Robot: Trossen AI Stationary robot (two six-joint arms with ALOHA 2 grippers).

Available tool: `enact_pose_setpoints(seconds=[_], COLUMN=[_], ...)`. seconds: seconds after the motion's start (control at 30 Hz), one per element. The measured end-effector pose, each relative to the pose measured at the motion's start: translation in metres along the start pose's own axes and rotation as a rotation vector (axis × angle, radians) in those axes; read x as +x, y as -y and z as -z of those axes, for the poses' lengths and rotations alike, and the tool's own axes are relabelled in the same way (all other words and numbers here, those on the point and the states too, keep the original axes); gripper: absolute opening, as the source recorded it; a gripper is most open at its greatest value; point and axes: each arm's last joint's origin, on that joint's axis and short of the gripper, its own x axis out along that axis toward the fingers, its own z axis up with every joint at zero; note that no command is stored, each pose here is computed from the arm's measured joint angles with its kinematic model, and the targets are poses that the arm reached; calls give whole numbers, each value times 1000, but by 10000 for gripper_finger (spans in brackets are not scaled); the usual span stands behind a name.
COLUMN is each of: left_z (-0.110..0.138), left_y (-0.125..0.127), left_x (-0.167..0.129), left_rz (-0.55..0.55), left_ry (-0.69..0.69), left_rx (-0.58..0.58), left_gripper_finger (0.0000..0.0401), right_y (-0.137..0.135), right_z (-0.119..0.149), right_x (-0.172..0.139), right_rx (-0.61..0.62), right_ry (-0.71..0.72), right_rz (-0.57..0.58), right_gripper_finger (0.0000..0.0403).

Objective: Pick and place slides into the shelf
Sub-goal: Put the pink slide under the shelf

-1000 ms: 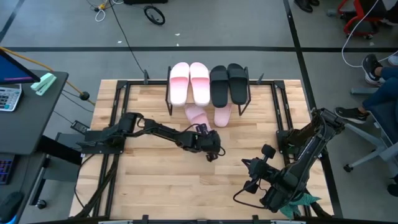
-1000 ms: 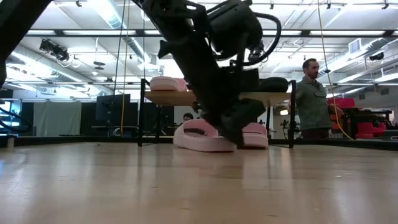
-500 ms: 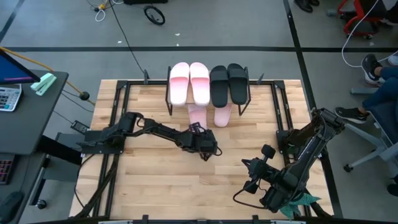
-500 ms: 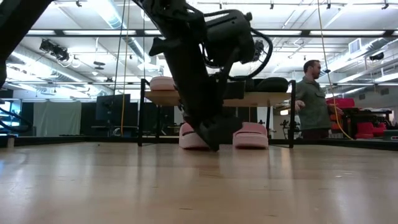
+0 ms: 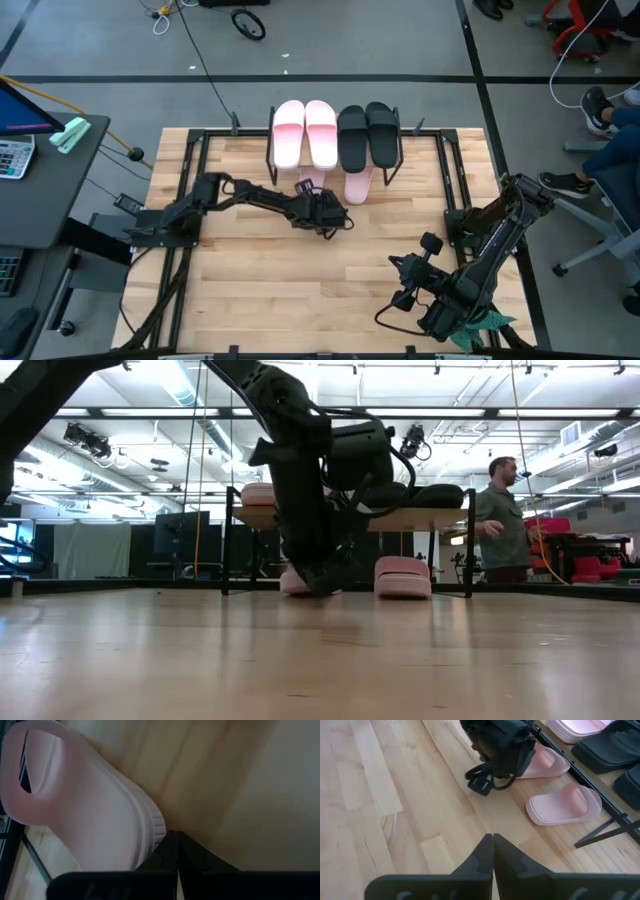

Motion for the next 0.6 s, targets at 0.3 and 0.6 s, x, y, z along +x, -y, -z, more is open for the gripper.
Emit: enact_pose_setpoints(seconds=[0.3,0.6], left_z=[-2,2], left_y=[0,7], left_x=[0,-67], left_rz=[3,32], left_ry=[16,107], left_rx=[6,8], left_gripper_finger=[4,2], right_y=[0,0], right_z=[0,0], right_x=[0,0], right_rx=[0,3], right_ry=[0,1], right_rz=[0,-2], right_gripper_finger=[9,9])
